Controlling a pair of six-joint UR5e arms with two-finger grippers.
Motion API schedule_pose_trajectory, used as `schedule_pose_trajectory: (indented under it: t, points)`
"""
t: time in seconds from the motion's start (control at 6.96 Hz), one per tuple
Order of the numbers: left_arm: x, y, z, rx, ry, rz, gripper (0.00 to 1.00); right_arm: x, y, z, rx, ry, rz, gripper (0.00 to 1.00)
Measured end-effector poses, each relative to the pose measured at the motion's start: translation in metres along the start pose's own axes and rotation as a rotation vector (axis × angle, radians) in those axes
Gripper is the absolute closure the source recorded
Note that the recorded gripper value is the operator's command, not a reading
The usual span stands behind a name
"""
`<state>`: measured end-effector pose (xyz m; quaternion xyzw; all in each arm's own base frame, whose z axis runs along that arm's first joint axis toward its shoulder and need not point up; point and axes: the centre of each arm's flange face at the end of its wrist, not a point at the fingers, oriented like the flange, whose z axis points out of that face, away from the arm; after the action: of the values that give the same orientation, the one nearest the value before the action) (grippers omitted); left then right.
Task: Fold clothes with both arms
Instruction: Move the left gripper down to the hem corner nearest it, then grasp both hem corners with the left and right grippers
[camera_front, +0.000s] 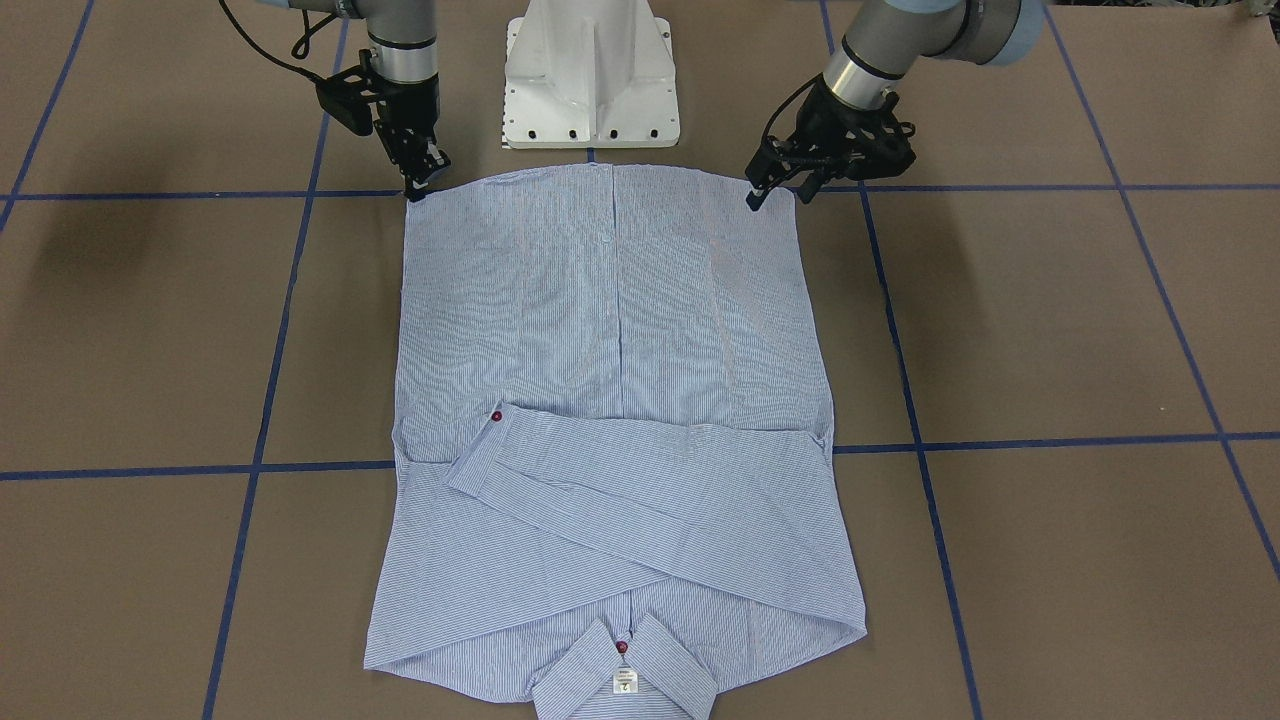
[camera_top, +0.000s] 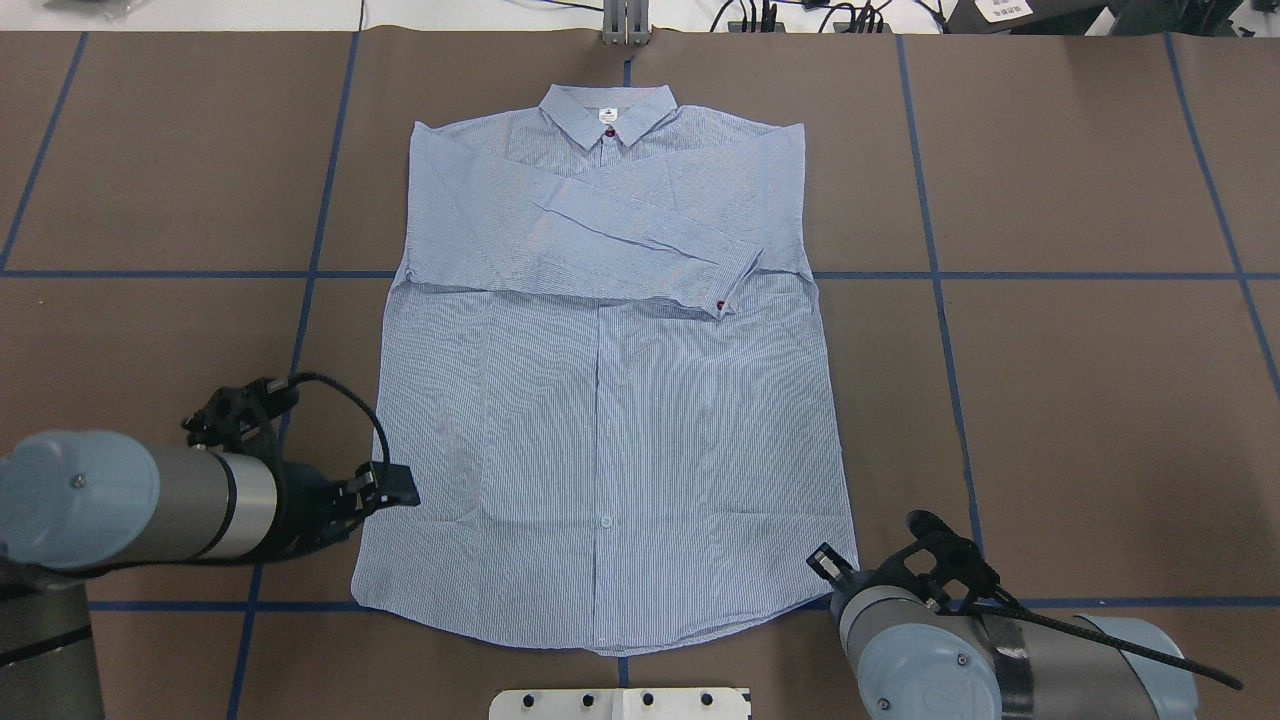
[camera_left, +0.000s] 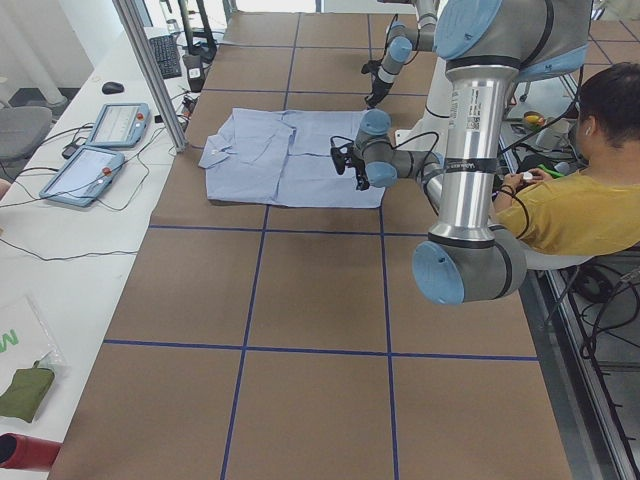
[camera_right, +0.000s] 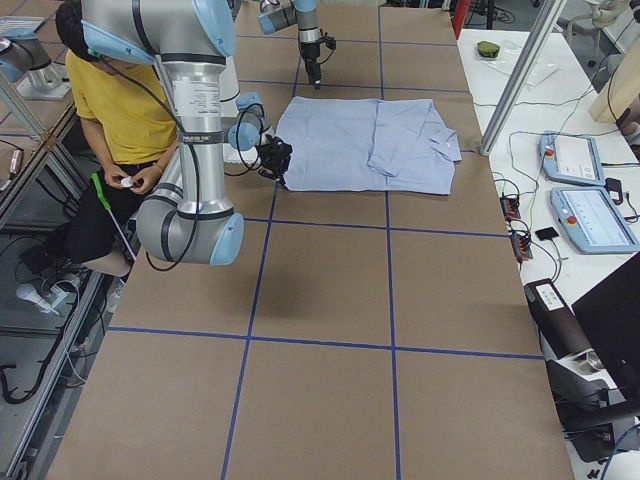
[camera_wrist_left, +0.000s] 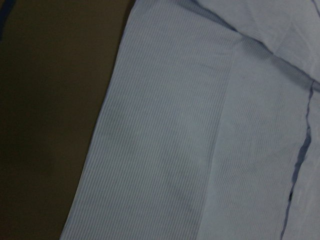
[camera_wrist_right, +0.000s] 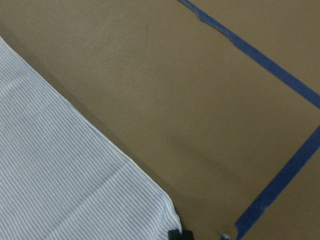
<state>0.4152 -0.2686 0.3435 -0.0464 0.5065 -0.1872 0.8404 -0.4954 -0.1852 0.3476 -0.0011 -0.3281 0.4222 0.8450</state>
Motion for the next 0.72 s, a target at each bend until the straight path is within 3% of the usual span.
schedule_pose_trajectory:
  t: [0.29,0.72]
  points:
    - [-0.028,0.030,0.017,-0.016,-0.061,-0.029,0.29,-0.001,0.000,0.000,-0.001,-0.001,0.000,1.00]
    - [-0.041,0.042,0.039,-0.013,-0.102,-0.035,0.35,-0.002,-0.001,-0.001,-0.001,-0.003,0.002,1.00]
